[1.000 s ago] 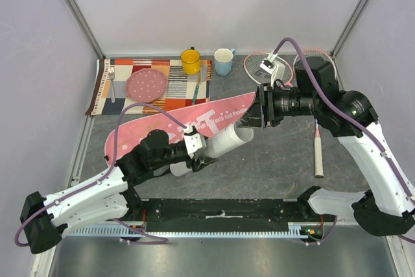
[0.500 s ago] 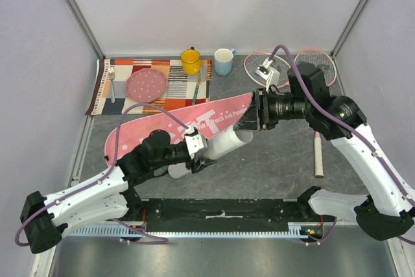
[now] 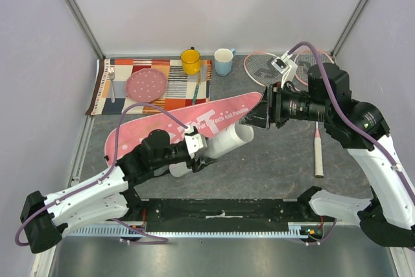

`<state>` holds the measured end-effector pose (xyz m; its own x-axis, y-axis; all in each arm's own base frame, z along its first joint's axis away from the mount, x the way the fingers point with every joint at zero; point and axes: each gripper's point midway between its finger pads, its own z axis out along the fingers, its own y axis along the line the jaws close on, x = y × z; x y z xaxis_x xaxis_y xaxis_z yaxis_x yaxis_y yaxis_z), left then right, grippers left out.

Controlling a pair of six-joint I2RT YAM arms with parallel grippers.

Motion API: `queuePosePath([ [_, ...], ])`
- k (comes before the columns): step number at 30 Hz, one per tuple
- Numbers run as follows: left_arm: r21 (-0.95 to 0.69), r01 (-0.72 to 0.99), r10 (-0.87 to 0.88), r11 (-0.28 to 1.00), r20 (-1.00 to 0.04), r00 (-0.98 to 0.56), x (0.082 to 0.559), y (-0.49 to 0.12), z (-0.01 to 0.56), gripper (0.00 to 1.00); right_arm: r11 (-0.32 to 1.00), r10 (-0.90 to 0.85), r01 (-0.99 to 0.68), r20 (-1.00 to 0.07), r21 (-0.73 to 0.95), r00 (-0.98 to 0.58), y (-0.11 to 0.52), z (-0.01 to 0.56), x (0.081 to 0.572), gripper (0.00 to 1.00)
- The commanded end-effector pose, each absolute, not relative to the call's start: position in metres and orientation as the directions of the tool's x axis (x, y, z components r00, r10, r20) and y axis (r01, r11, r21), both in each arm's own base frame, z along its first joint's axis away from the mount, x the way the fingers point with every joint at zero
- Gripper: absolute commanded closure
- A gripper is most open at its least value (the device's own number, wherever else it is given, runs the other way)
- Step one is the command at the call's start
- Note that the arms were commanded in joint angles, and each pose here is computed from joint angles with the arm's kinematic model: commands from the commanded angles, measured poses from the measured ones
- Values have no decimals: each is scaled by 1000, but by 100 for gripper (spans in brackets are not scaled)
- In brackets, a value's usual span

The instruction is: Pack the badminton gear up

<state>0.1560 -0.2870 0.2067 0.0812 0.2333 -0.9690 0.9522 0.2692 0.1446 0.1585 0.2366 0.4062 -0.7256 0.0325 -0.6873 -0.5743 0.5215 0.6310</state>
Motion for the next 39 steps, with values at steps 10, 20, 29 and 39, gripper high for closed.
queuePosePath([
  [10,215,934,142,286,-973,181,163,-294,247,58,501,-3,-562,-648,658,-762,259,366,145,46],
  [20,217,909,256,356,-958,129,184,-292,231,58,895,145,-299,-851,330,-504,136,409,184,42],
  [29,59,962,485,267,-871,-81,201,-348,163,57,937,216,-176,-898,301,-383,77,421,166,40],
  [39,-41,991,675,129,-728,-118,170,-457,70,59,911,290,-199,-905,361,-311,57,450,143,39],
])
